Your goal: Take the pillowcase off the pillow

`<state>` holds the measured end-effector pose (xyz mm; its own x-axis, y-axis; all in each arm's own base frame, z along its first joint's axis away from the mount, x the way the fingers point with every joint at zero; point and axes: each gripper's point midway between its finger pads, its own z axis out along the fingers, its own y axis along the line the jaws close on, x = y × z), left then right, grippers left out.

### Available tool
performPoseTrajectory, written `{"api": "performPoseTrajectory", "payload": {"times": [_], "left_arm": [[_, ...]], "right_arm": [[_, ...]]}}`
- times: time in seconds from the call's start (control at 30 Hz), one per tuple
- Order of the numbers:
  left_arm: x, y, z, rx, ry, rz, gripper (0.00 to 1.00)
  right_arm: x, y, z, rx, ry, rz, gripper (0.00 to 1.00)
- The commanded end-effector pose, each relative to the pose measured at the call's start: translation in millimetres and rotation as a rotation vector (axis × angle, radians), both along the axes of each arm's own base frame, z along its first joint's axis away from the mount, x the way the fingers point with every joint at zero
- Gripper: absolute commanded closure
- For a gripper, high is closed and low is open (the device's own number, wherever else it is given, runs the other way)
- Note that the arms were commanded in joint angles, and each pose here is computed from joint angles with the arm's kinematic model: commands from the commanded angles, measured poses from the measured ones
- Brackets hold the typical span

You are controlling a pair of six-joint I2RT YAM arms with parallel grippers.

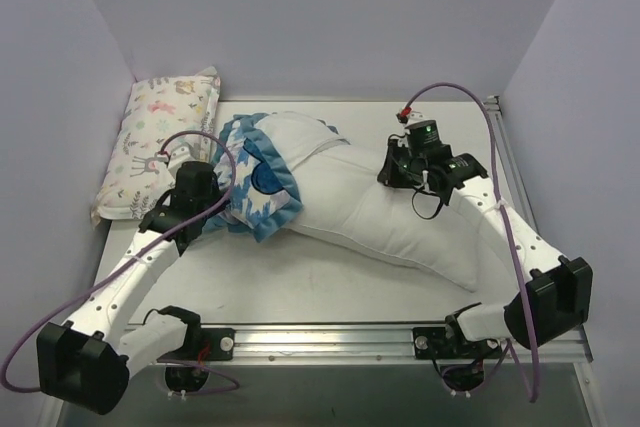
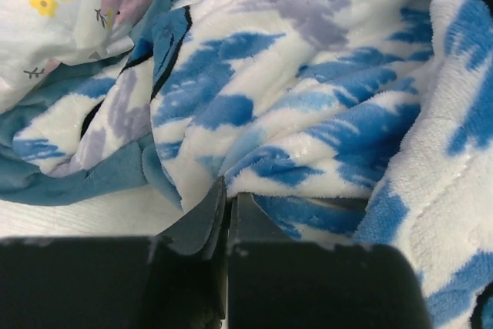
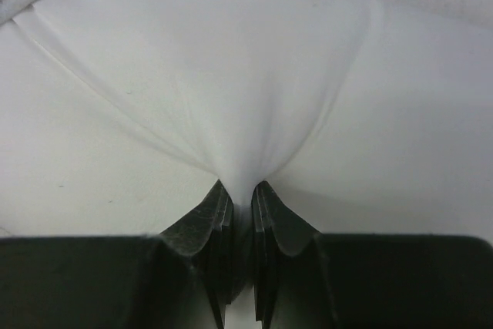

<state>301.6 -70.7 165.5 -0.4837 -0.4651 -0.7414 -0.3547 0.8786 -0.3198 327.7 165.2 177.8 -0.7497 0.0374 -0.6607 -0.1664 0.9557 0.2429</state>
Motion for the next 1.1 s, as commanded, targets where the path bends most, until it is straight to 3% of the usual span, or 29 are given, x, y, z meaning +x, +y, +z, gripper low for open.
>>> {"api": "performPoseTrajectory", "payload": {"times": [0.0, 0.13, 0.27, 0.47, 0.5, 0.57, 0.6, 0.7, 0.8, 0.97, 1.07], "left_arm": [[-0.1, 60.2, -9.3, 0.061, 0.014, 0.182, 1.0], [18.9, 49.6, -25.0, -0.001, 0.035, 0.138, 1.0], [31.7, 51.8, -45.7, 0.019, 0.1, 0.151, 1.0], [60.1, 11.6, -58.4, -0.092, 0.086, 0.0, 1.0], [60.2, 2.5, -57.6, -0.089, 0.086, -0.023, 1.0], [61.8, -2.3, -59.3, -0.073, 0.095, -0.039, 1.0], [61.7, -3.8, -59.6, -0.075, 0.098, -0.042, 1.0], [61.0, -7.4, -59.2, -0.082, 0.099, -0.055, 1.0], [61.0, -11.1, -55.0, -0.089, 0.091, -0.074, 1.0], [64.9, -17.0, -50.8, -0.098, 0.086, -0.096, 1.0], [66.0, -20.4, -49.7, -0.107, 0.085, -0.108, 1.0]], "right_arm": [[-9.8, -70.0, 4.0, -0.12, 0.026, -0.169, 1.0], [-10.0, -64.5, 23.8, -0.104, -0.011, -0.154, 1.0], [-14.8, -65.6, 31.5, -0.133, -0.036, -0.145, 1.0], [-22.6, -57.0, 48.9, -0.13, -0.092, -0.084, 1.0], [-31.2, -39.4, 53.6, -0.145, -0.118, -0.002, 0.81], [-37.6, -27.0, 59.3, -0.204, -0.177, 0.056, 0.52], [-50.3, -1.0, 66.6, -0.222, -0.24, 0.168, 0.3], [-74.0, 35.5, 65.1, -0.307, -0.345, 0.334, 0.12], [-79.9, 50.3, 48.7, -0.487, -0.395, 0.412, 0.01], [-96.4, 92.2, 9.0, -0.741, -0.448, 0.548, 0.0], [-89.8, 101.3, -38.1, -0.892, -0.417, 0.563, 0.0]]}}
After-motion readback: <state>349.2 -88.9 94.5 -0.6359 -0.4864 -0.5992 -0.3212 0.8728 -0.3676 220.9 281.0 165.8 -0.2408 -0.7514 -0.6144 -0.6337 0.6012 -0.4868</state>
